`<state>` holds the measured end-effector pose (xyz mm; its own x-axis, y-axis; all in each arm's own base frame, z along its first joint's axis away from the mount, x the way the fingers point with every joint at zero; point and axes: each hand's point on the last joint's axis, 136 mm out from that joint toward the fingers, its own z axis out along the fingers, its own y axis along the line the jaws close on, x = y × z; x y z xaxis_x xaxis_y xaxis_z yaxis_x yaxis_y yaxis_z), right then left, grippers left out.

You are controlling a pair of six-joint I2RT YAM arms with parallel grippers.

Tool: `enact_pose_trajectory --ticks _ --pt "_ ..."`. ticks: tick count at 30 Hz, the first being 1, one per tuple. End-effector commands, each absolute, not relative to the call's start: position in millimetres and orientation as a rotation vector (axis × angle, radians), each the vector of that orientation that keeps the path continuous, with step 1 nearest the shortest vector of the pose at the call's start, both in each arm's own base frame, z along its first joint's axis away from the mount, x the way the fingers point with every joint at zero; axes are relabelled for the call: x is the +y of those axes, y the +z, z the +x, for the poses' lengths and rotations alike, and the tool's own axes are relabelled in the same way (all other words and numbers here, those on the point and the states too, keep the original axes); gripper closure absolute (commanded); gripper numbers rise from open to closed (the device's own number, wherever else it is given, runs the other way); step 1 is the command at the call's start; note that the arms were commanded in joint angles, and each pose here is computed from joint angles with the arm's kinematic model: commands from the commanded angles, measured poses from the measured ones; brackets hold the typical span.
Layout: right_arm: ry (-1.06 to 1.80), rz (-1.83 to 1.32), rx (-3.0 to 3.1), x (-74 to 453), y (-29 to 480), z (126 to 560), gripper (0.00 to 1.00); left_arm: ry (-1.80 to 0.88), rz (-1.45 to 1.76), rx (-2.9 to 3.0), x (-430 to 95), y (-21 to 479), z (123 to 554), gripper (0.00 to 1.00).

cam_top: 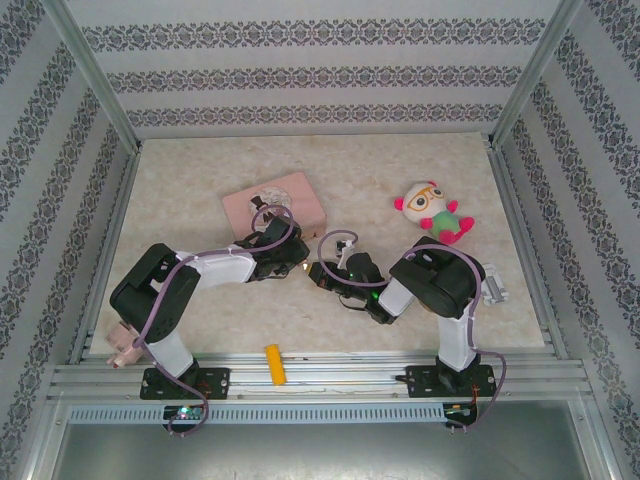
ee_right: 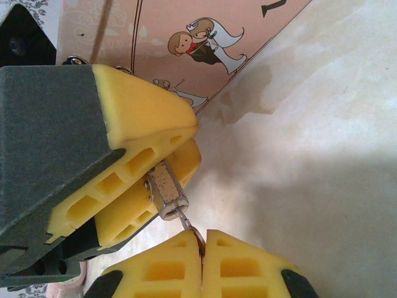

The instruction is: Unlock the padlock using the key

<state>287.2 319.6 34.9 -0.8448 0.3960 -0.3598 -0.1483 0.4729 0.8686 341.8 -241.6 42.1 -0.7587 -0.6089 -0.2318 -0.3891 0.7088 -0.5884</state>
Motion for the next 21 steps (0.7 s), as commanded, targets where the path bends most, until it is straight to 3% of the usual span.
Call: enact_pose_trajectory --ticks 1,21 --pt "1.265 0.295 2.159 300.9 33.2 314.3 1.0 -0.858 -0.769 2.479 -254.9 64.5 341.4 0.79" --pt "1.293 0.307 2.131 302.1 40.3 319.7 1.0 -0.87 -0.761 2.483 -257.0 64.7 341.6 0.79"
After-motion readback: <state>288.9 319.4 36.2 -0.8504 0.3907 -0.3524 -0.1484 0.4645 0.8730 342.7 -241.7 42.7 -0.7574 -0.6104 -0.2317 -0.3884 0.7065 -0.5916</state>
